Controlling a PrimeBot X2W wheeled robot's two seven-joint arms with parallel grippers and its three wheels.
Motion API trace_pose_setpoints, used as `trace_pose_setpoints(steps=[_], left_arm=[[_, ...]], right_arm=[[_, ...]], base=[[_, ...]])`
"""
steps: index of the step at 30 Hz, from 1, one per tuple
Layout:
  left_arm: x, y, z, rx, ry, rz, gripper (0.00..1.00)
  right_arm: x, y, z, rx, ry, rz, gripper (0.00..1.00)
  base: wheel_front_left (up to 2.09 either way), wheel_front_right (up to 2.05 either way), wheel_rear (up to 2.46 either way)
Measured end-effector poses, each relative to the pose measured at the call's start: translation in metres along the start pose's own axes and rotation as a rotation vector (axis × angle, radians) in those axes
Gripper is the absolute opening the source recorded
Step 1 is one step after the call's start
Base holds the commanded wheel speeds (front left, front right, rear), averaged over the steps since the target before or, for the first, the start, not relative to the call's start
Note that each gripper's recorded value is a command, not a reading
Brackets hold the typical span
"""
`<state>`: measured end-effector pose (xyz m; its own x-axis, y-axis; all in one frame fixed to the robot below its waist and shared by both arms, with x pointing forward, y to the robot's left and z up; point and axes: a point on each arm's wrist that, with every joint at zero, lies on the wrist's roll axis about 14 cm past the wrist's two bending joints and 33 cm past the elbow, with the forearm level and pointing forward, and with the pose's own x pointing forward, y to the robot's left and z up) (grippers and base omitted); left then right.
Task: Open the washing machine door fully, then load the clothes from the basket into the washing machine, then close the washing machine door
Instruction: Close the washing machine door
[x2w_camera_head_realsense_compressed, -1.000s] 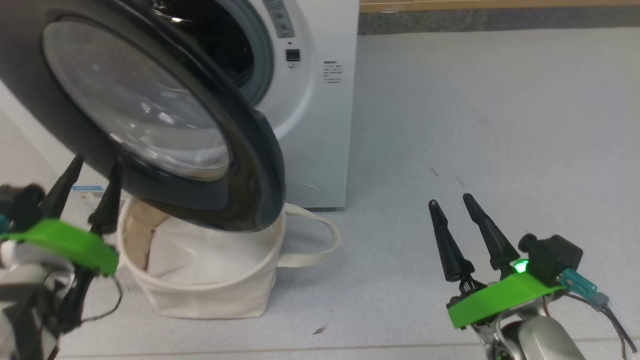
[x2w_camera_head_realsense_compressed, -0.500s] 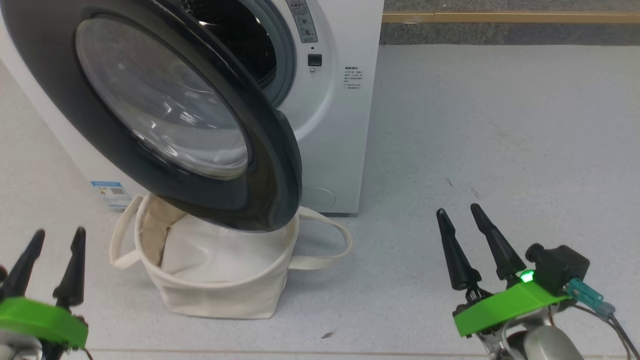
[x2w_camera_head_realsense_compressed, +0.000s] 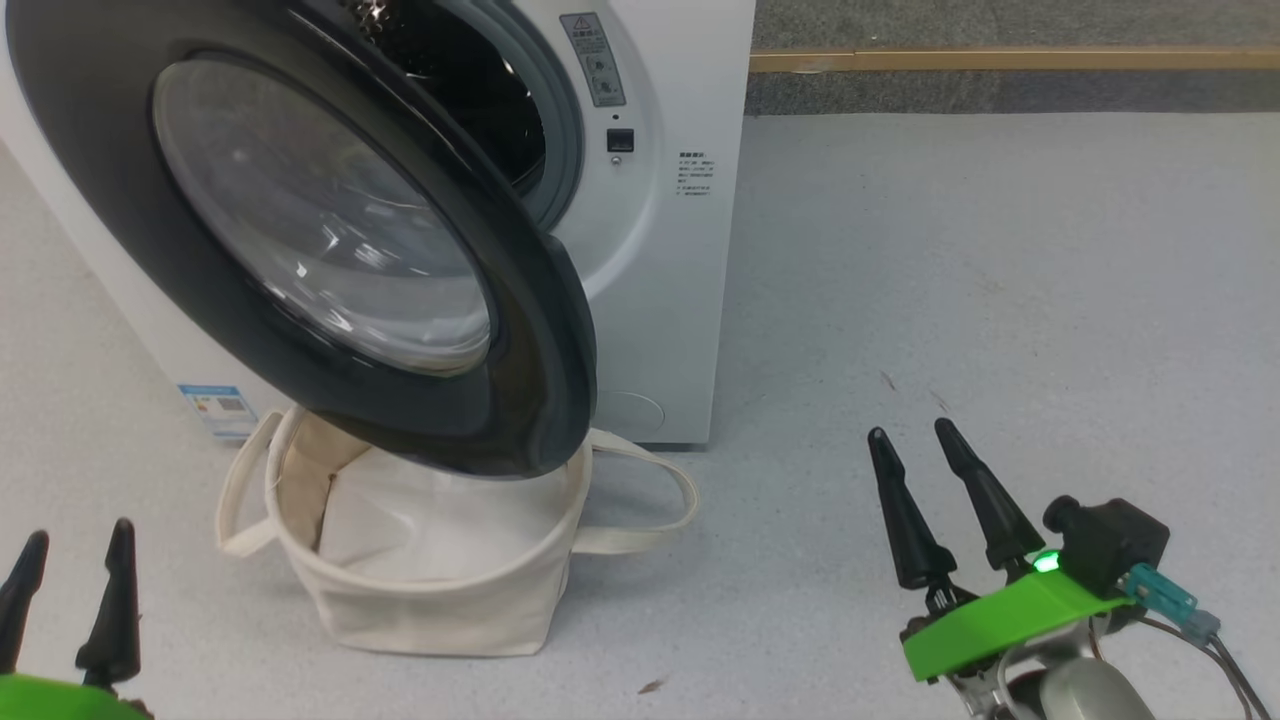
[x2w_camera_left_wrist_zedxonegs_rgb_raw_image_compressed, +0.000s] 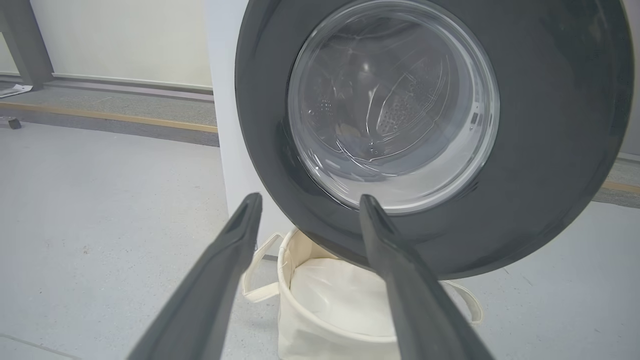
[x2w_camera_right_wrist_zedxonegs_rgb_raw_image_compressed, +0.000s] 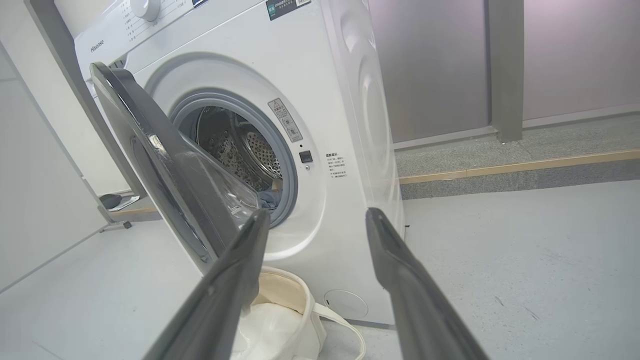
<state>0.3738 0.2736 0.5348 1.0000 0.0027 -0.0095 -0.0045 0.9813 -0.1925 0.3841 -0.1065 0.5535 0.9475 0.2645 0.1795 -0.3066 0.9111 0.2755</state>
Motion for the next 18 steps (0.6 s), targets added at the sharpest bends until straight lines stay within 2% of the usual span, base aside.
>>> trace_pose_setpoints(steps=[18], left_arm=[[0.001,-0.005,0.009,0.017,-0.032,-0.032,1.0]], right_arm=[[-0.014,-0.014,-0.006,0.011,0.016,-0.052,1.0]], base=[[0.0,0.0,0.0]])
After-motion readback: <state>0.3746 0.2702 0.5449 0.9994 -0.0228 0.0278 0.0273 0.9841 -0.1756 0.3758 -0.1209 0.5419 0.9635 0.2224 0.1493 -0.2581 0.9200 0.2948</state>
